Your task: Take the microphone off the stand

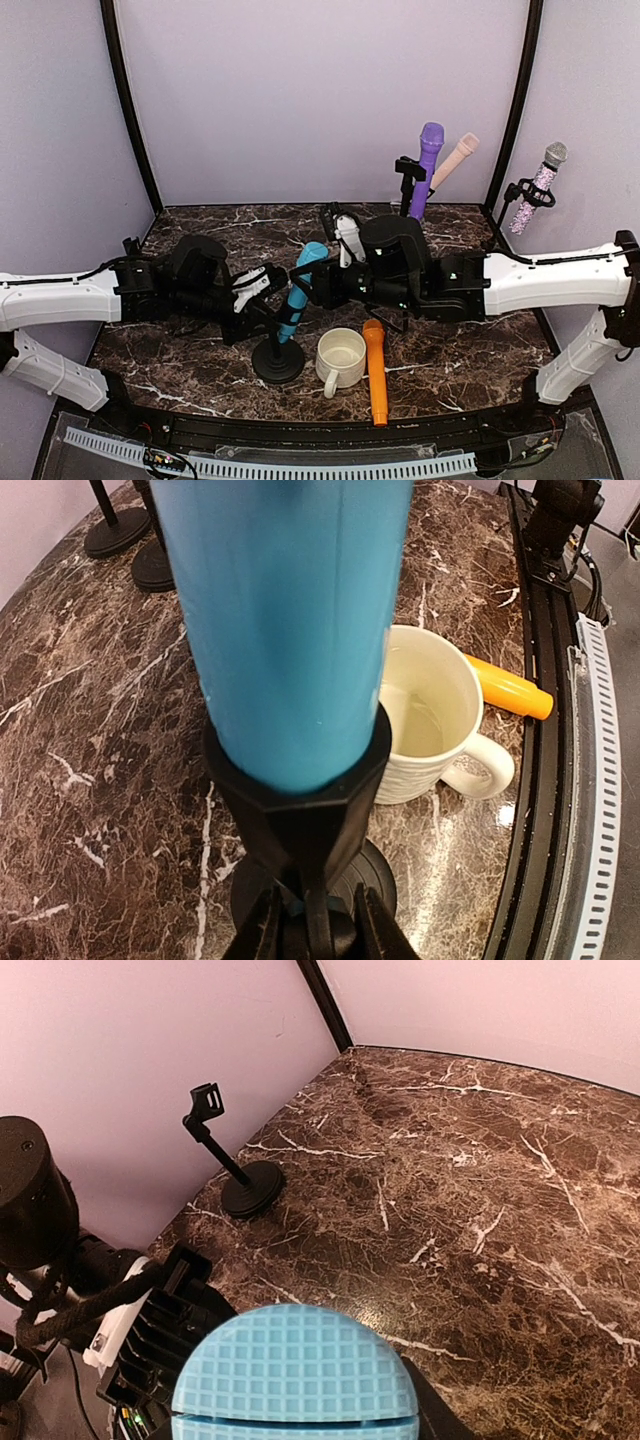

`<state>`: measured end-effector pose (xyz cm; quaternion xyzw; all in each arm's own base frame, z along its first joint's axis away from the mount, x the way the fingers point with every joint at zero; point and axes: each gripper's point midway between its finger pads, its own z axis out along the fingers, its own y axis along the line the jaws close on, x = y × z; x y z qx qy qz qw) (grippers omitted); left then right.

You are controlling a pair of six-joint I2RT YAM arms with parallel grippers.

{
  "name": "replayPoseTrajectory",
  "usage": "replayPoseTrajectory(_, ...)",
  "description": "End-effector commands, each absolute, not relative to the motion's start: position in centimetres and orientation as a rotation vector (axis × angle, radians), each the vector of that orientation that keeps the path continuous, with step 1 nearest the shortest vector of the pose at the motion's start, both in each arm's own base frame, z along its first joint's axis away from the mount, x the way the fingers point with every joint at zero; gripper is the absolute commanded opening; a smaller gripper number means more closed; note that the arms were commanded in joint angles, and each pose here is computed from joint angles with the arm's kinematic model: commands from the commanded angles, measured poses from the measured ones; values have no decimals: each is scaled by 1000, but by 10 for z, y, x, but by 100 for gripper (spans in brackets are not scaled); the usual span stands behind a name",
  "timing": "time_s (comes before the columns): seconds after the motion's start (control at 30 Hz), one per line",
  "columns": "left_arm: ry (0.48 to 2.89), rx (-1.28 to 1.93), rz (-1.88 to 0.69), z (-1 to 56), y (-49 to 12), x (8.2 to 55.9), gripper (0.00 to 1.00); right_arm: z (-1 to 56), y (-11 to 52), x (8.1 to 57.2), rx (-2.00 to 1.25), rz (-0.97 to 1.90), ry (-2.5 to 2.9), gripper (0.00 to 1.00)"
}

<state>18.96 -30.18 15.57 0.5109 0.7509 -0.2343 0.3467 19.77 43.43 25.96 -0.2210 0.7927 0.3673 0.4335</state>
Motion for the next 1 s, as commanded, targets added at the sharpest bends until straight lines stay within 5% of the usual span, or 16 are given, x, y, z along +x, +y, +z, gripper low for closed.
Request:
replayPoseTrajectory(0.0, 1933, 1309, -598, 165, -303, 195, 0, 310, 432, 190, -553, 1073, 1815, 26)
replayPoseTrajectory(0.57, 1981, 1329, -541, 149, -304, 198, 0, 302, 385, 239, -59, 834, 2008, 24)
replayPoseTrajectory(0.97, 1990, 1341, -533, 145, -306, 198, 0, 321, 387, 239, -125, 849, 1947, 26)
